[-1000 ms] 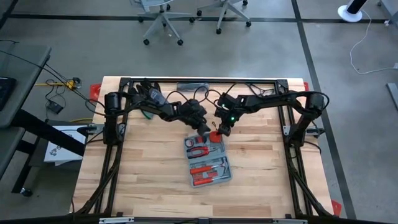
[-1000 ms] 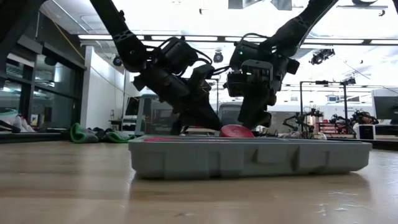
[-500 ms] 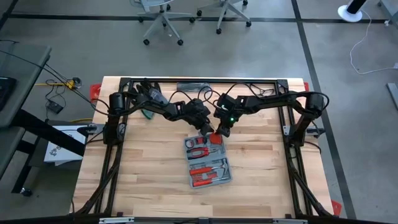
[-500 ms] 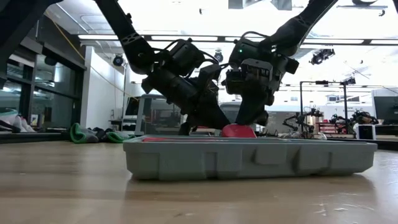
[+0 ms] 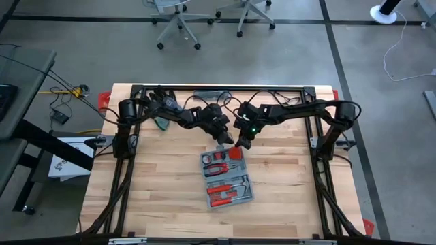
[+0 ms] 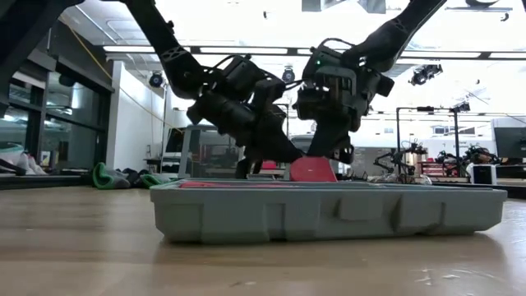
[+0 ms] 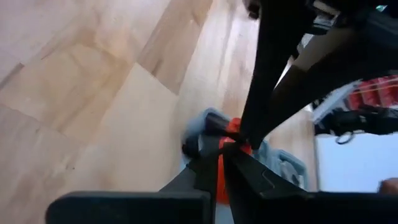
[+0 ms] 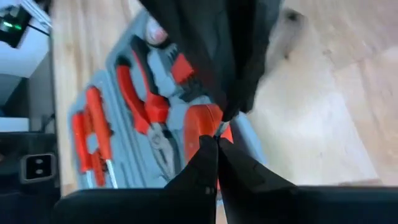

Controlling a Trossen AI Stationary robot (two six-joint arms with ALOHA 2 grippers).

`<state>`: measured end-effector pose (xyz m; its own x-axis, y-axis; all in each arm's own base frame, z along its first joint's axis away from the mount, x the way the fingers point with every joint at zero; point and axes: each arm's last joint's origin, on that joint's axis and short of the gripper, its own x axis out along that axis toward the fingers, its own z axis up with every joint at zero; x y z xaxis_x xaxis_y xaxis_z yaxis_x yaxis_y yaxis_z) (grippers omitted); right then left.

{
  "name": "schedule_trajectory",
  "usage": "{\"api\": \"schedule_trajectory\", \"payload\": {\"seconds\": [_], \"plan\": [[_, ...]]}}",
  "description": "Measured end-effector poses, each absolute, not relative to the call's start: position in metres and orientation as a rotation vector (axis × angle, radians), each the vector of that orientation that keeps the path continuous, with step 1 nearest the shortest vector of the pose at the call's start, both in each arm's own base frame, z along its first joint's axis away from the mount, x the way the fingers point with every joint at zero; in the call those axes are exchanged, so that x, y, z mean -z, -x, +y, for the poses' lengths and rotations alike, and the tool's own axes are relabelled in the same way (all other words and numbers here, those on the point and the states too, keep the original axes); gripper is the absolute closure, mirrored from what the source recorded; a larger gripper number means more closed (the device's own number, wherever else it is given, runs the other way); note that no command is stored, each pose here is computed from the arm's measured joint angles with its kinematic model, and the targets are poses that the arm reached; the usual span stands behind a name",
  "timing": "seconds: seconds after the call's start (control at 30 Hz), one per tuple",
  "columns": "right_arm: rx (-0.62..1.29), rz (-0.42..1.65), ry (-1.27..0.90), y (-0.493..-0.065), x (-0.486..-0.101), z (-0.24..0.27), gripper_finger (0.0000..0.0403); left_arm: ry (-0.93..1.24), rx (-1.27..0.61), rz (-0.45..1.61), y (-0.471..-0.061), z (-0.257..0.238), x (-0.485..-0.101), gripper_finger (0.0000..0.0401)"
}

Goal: Prefit tool cases
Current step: Put the tape measure into the gray prefit tool case

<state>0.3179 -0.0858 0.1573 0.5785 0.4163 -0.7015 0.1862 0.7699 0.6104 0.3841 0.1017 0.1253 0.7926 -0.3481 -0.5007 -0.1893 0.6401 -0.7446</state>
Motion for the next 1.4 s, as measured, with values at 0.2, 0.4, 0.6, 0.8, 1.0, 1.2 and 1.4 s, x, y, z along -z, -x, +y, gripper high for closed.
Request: {"api": "schedule_trajectory", "payload": {"seconds": [0.2,0.4,0.6,0.8,1.0,1.2,1.4], "plan": [[-0.150,0.879,-0.717,-0.317,-0.179,-0.085,0.0402,0.850,0.090,0.669,-0.376,0.107,-0.143,0.0400],[-0.111,0.834,-0.702,-0.314,-0.199,-0.076,0.0403,0.739,-0.006,0.849,-0.355,0.103,-0.151,0.0400],[-0.149,0.830,-0.677,-0.321,-0.203,-0.048,0.0403,0.559,-0.073,1.055,-0.337,0.095,-0.145,0.0401],[-0.170,0.764,-0.699,-0.338,-0.195,-0.038,0.0403,0.518,-0.083,1.149,-0.335,0.091,-0.127,0.0401],[-0.108,0.785,-0.724,-0.343,-0.181,-0.041,0.0403,0.508,-0.067,1.169,-0.336,0.086,-0.126,0.0401],[-0.052,0.873,-0.735,-0.342,-0.167,-0.038,0.0403,0.505,-0.062,1.175,-0.336,0.083,-0.125,0.0401],[0.010,0.907,-0.711,-0.336,-0.170,-0.037,0.0403,0.505,-0.062,1.180,-0.336,0.081,-0.125,0.0401]]}}
